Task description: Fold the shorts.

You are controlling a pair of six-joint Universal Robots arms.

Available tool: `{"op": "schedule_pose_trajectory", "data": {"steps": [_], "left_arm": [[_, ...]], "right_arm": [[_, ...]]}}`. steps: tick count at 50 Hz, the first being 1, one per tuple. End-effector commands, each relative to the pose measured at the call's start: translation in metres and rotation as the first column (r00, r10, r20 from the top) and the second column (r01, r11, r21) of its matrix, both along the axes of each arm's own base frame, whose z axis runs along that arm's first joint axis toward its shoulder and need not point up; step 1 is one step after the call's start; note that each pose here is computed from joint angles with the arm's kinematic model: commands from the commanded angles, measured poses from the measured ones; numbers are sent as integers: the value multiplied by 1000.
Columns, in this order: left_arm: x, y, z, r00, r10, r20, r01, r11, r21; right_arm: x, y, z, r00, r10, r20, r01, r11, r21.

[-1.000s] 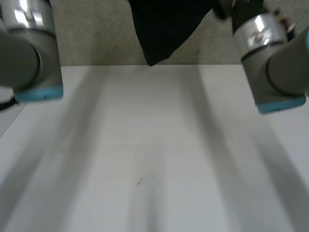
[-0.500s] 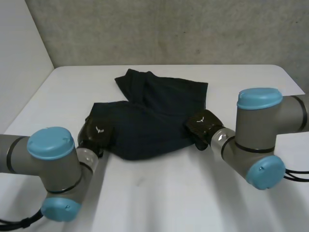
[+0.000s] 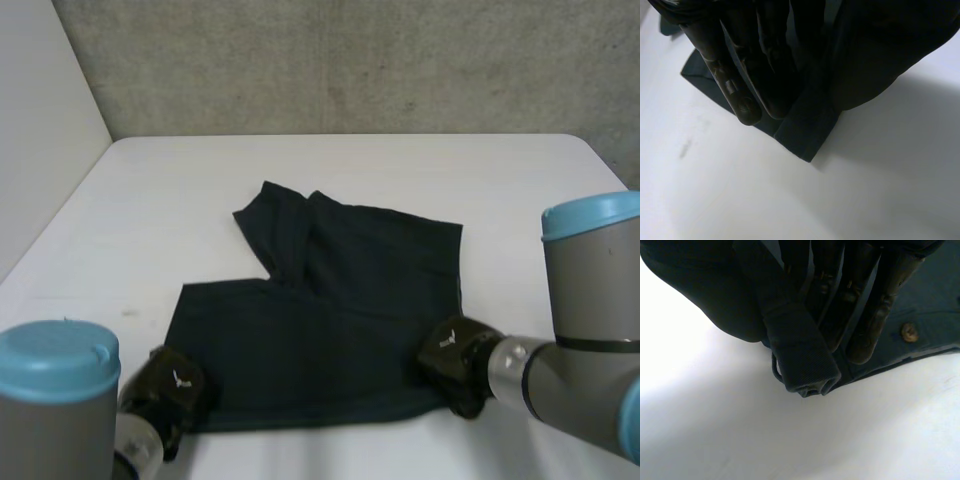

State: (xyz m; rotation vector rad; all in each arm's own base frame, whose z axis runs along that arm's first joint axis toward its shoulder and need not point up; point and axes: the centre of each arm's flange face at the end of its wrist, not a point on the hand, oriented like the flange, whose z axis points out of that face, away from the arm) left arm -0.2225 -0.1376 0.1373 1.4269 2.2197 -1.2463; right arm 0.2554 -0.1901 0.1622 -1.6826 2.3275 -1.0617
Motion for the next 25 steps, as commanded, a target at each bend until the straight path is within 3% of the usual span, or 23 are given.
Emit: {"op": "schedule_pose_trajectory", "data": {"steps": [1,7,13,18,25], "left_arm": [[3,34,8,1000,-27,-14,29,995,97],[1,33,18,999,-35,-9,35,995,95],[-27,-4,66,984,-57,-167,39,994,-105],[-52,-53,101,929,-164,-333,61,952,-298],[-78,-117,84,868,-303,-393,159,920,-359]], "right_arm": [[-18,28,-6,994,56,-92,-50,996,75],[-28,27,-1,992,62,-114,-55,996,64],[-24,21,0,995,76,-59,-73,996,45],[-23,20,0,996,79,-39,-77,996,39],[-20,21,-2,996,92,-12,-91,995,30]]}}
